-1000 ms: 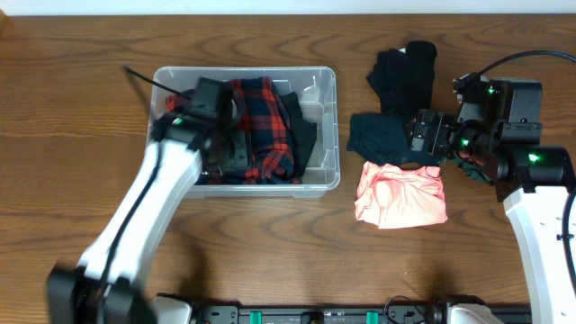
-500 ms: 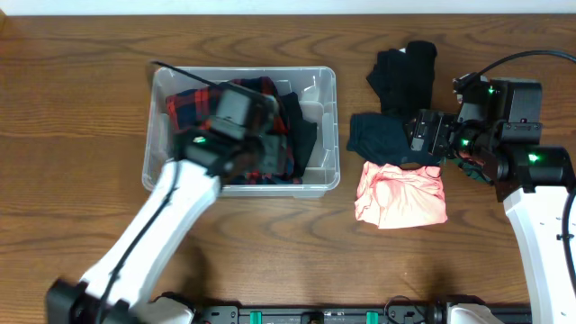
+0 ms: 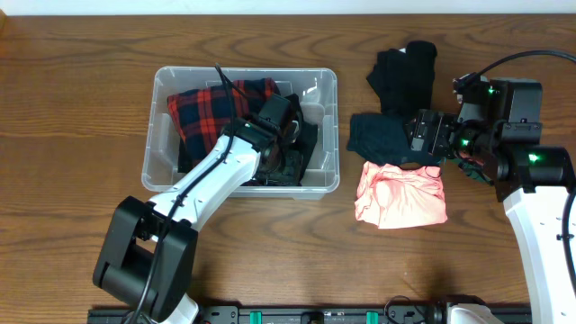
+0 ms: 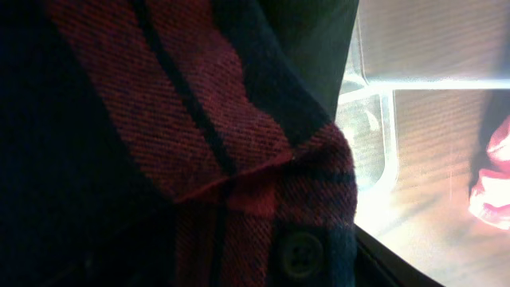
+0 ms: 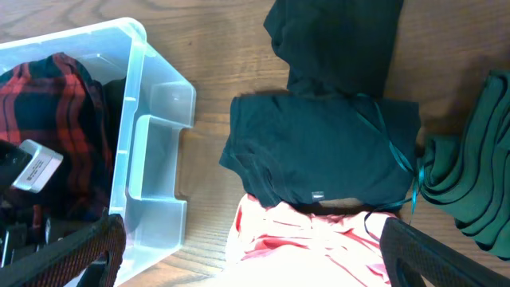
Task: Pack container
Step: 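Push and tuck the plaid shirt down into the bin with left gripper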
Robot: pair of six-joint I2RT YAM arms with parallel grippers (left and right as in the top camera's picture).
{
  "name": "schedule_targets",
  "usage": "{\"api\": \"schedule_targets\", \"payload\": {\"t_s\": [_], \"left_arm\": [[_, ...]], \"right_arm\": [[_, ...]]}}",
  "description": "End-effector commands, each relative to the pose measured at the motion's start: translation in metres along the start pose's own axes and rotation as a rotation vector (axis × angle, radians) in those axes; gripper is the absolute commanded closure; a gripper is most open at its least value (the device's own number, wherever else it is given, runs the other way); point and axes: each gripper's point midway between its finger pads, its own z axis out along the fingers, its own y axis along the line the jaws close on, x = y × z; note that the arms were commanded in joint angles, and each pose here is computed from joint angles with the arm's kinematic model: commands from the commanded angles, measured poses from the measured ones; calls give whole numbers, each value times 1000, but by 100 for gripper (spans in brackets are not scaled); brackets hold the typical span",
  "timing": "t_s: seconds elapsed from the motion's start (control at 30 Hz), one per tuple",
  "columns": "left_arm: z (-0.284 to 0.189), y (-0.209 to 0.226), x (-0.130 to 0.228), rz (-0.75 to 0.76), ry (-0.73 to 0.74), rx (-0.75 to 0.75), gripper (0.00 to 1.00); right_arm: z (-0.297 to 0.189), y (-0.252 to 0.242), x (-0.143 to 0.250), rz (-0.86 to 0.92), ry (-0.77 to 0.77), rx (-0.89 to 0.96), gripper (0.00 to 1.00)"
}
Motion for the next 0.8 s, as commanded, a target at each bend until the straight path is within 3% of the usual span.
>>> {"api": "schedule_targets", "payload": {"t_s": [0.0,0.17,0.23,0.43,0.6,0.77], "left_arm": [[-24,-7,-7,3,-27,10,38],[-102,-24,-29,31,-205,43,38],[-136,-20,-39,36,-320,2,32],[-195,46,-53,-45,-548,-362,23],[-174,92,-61,-118,-488,-439,22],[-113,138,-56,-207,-298,-467,23]], "right_arm": [[-4,-1,-6,13,-18,4,1],[-4,-1,-6,13,-18,4,1],[-4,-1,-6,13,-18,4,1],[-4,-1,-6,13,-18,4,1],[-4,-1,-6,13,-18,4,1],[-4,-1,-6,13,-18,4,1]]}}
